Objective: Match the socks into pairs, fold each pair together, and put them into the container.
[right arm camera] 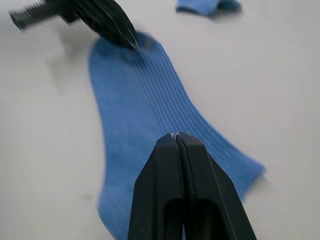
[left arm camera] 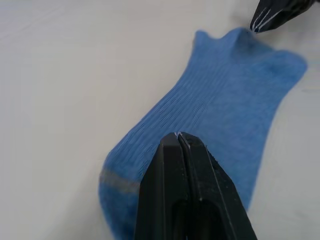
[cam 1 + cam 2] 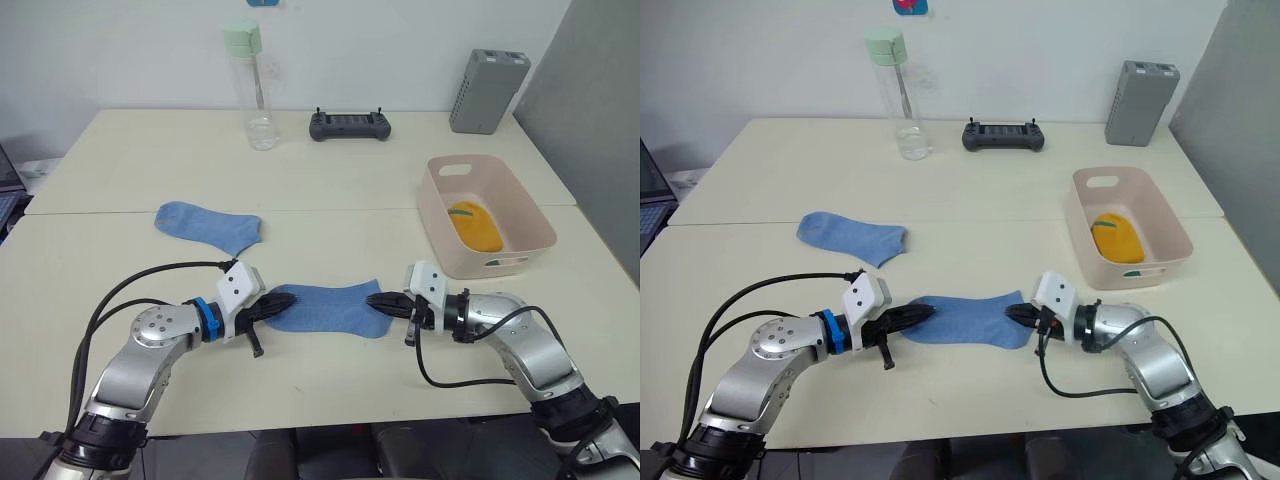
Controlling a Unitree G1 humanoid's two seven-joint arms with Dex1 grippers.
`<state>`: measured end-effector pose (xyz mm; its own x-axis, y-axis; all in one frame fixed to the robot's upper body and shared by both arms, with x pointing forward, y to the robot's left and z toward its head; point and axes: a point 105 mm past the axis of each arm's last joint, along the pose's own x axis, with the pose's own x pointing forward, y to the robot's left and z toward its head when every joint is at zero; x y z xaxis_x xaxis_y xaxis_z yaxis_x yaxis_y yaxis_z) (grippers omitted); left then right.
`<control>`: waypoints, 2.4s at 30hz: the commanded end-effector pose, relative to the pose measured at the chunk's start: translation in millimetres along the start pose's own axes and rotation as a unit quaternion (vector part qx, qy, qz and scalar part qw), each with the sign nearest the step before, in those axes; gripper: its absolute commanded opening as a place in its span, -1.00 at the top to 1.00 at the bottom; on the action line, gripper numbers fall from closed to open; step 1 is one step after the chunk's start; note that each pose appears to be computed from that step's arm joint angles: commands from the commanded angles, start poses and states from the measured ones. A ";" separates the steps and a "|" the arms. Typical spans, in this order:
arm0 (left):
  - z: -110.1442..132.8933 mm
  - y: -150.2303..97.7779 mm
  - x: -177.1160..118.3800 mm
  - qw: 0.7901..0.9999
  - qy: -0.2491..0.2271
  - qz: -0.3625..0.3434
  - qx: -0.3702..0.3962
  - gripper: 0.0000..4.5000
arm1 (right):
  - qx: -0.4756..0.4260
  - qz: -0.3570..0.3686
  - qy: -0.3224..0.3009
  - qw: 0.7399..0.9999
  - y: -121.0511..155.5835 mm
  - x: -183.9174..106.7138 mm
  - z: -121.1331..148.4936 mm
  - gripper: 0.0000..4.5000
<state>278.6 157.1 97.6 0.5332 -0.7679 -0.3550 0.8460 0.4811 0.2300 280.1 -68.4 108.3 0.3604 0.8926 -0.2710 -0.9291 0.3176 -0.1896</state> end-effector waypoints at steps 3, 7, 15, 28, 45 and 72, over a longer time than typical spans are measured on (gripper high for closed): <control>-17.4 0.1 -6.5 0.999 0.042 0.009 0.025 1.00 | -0.012 0.012 0.055 0.998 9.3 -2.1 -24.9 0.96; -28.5 2.7 -13.5 0.998 0.060 0.016 0.017 1.00 | -0.030 0.004 0.101 0.994 1.7 -17.8 -43.3 0.96; -5.8 32.2 -37.9 0.991 -0.032 0.118 -0.053 1.00 | 0.043 -0.105 0.008 0.993 -23.6 -51.3 -15.5 0.96; -24.3 87.8 -81.3 0.925 -0.073 0.354 -0.121 -0.48 | 0.086 -0.234 -0.039 0.968 -50.8 -49.4 -11.2 -0.49; -9.0 85.8 -43.7 0.954 -0.044 0.290 -0.061 -0.99 | 0.031 -0.123 -0.084 0.988 -35.8 -15.7 58.6 -1.00; -29.0 136.7 -29.3 0.938 -0.006 0.337 -0.082 0.77 | 0.028 -0.124 -0.098 0.987 -35.1 -7.9 77.7 -1.00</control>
<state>375.7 251.2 97.1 0.9305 -0.2836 -0.2318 0.3395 0.9054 0.2550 308.1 -63.4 172.6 0.5673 0.8180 -0.0955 -0.8207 0.5519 -0.1478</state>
